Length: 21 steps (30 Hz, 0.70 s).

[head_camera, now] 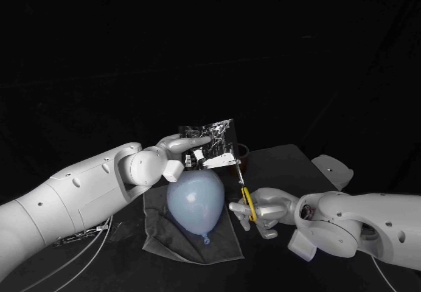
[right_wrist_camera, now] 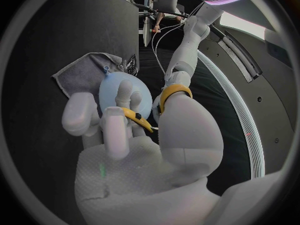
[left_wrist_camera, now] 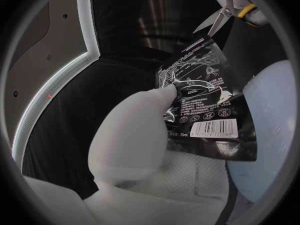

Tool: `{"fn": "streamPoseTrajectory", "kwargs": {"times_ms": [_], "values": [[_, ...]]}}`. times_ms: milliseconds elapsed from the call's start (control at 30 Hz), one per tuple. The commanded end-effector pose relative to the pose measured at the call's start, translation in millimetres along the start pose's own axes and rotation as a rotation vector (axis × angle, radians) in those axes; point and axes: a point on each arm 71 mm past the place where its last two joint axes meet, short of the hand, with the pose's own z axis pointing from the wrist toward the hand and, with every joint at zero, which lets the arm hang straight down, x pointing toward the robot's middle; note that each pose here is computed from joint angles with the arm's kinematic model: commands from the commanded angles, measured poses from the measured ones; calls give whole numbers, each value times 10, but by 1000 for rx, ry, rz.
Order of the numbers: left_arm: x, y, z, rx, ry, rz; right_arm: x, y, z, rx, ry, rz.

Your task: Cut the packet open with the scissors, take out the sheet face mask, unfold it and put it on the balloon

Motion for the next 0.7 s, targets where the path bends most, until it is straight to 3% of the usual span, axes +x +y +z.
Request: {"fn": "streamPoseTrajectory", "kwargs": {"times_ms": [33,467,700], "values": [[44,-14,0,5,39,-3,7,45,3,-25,11,-24],[103,-5,11,1,62,-1,-15,125,64,-45,11,-38],[89,-7,10,5,52,-3,-22,129,72,-46,8,-40]]}}
